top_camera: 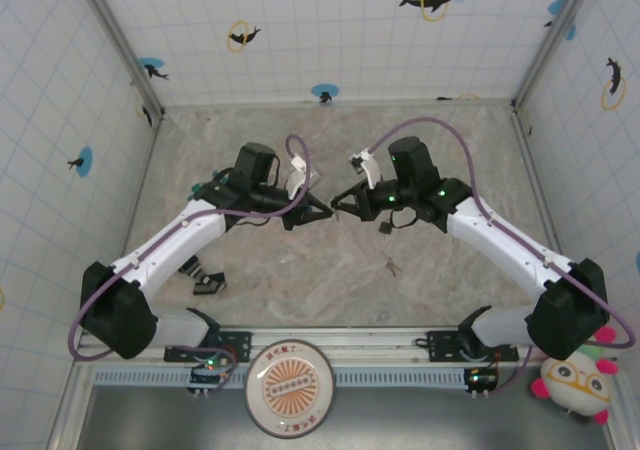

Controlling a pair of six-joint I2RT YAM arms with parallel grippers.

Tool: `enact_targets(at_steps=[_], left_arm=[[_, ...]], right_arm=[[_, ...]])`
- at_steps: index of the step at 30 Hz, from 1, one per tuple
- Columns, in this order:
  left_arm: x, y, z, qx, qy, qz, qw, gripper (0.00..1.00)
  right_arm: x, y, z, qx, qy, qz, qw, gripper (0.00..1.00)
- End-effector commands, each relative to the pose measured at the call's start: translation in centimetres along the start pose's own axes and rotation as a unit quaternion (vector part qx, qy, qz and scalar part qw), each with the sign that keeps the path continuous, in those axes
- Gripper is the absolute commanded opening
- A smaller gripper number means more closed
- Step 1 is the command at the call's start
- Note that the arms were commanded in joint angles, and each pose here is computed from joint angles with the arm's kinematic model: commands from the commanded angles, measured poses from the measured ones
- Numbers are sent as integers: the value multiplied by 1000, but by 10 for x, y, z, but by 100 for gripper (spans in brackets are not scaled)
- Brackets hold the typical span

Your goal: Unlock with the key

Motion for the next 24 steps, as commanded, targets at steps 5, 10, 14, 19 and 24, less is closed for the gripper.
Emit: enact_targets(at_steps=[5, 10, 14, 19, 24], left_arm=[[7, -1, 1, 20, 12, -10, 1000, 4], [11, -4, 9, 54, -2, -41, 998, 17], [16, -16, 23, 99, -40, -96, 990, 31], [28, -32, 43, 140, -154, -169, 963, 49], [41, -43, 61, 115, -249, -228, 934, 49]], right_arm=[[11, -7, 5, -11, -18, 2, 1000, 0], [17, -17, -5, -88, -35, -14, 995, 0], [24, -30, -11, -152, -50, -43, 986, 0], [32, -47, -17, -250, -82, -85, 961, 0], [34, -53, -12, -329, -147, -125, 924, 0]])
Point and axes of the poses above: each hand's point on the last joint's axis, 136 mm out from that joint toward the fingers, its own y axis out along the fingers, its own z axis along the line the jaws close on, x = y × z, the point moved 7 cm from there along -y, back along the fingers, and after that the axes turned 8 degrees about -y, right-handed, at the moved point
